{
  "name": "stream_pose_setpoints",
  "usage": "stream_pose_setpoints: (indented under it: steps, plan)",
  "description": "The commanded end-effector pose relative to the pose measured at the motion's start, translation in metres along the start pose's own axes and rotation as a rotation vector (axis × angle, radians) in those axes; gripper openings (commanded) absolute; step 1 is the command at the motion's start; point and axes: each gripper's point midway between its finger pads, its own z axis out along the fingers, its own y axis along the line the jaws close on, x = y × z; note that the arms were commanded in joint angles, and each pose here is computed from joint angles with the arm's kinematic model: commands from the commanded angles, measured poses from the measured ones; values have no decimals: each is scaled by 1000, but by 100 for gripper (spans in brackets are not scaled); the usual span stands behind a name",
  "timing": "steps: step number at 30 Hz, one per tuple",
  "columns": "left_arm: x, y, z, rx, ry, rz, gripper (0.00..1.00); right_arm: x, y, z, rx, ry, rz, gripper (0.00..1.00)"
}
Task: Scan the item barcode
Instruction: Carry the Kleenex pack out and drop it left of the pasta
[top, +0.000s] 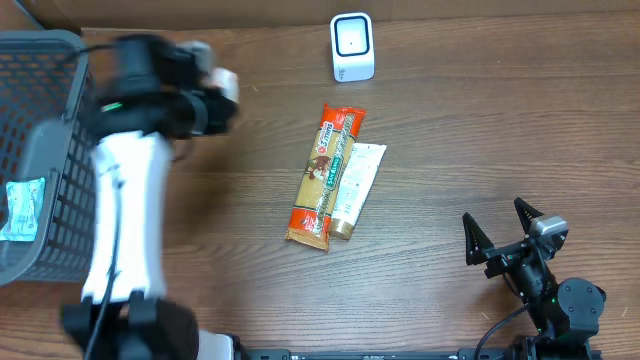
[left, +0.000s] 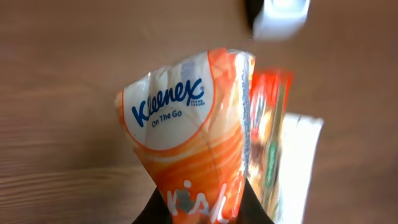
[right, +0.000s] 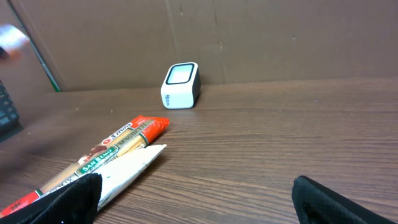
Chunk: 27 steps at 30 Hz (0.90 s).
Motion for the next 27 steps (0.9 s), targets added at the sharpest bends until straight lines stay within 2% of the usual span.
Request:
stream_pose_setpoints:
  steps: [1, 6, 11, 13, 15, 17, 20, 21, 27]
  plan:
    - [41, -3, 54, -90, 189, 130, 4, 2, 0, 1, -3, 3, 5, 100]
    - [100, -15, 129, -76, 439, 184, 12, 2, 0, 1, -2, 3, 5, 100]
    - [139, -9, 167, -76, 592, 174, 14, 2, 0, 1, -3, 3, 5, 100]
    - [149, -5, 174, -80, 630, 161, 25, 2, 0, 1, -2, 3, 5, 100]
    - [151, -5, 174, -81, 641, 159, 54, 2, 0, 1, -3, 3, 5, 100]
    - [146, -7, 170, -81, 635, 160, 81, 2, 0, 1, -2, 3, 5, 100]
    - [127, -13, 156, -82, 619, 164, 97, 2, 0, 1, -2, 3, 5, 100]
    - [117, -15, 150, -81, 607, 164, 100, 2, 0, 1, -2, 3, 5, 100]
    - [29, -31, 87, -79, 450, 187, 100, 2, 0, 1, -2, 3, 5, 100]
